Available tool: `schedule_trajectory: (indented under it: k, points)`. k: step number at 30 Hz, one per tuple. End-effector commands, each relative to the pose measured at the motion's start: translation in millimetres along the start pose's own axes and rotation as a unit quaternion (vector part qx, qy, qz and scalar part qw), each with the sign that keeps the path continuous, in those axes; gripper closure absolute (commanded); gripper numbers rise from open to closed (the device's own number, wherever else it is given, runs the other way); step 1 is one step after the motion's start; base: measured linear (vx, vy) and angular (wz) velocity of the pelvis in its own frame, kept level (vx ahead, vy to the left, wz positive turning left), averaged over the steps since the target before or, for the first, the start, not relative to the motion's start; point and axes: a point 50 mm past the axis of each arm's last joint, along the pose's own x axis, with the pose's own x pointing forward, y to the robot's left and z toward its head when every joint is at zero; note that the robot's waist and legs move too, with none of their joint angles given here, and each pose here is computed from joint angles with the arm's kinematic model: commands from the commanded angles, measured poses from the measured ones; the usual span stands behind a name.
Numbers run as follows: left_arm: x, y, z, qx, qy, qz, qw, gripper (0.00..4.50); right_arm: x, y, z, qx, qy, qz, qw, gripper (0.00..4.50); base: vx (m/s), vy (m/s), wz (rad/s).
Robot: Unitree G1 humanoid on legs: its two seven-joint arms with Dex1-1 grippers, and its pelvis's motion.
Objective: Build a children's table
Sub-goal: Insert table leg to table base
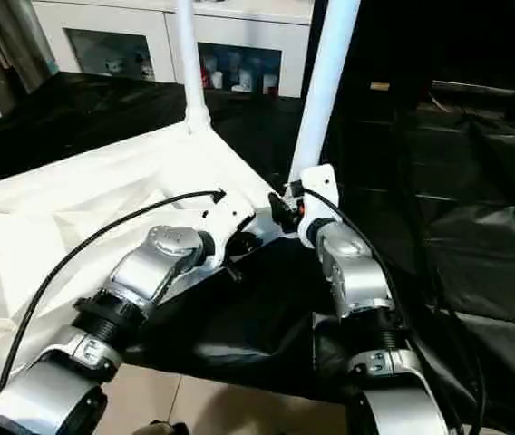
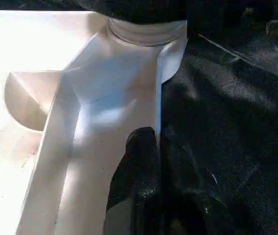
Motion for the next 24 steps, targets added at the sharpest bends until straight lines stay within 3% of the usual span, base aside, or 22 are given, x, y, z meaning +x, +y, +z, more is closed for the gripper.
schedule_trajectory:
  k: [1, 4, 11, 24]
  points:
    - [4.0, -9.7, 27.6, 0.040, -0.046, -0.022, 0.998, 4.50, 0.5, 34.2, -47.4, 0.036, 0.095, 0.083, 0.991, 0.65, 0.000, 0.000, 0.00]
    - [2.2, -9.9, 27.6, 0.056, -0.052, -0.033, 0.997, 4.50, 0.1, 29.9, -37.1, 0.022, 0.069, 0.085, 0.994, 0.27, 0.000, 0.000, 0.00]
    - [-4.3, -8.4, 22.1, 0.070, -0.065, -0.065, 0.993, 4.50, -7.4, 17.1, -15.7, -0.013, 0.017, 0.096, 0.995, 0.10, 0.000, 0.000, 0.00]
    - [-17.4, -2.6, 9.2, 0.087, -0.073, -0.105, 0.988, 4.50, -34.9, -7.3, -5.1, -0.041, 0.004, 0.142, 0.989, 0.10, 0.000, 0.000, 0.00]
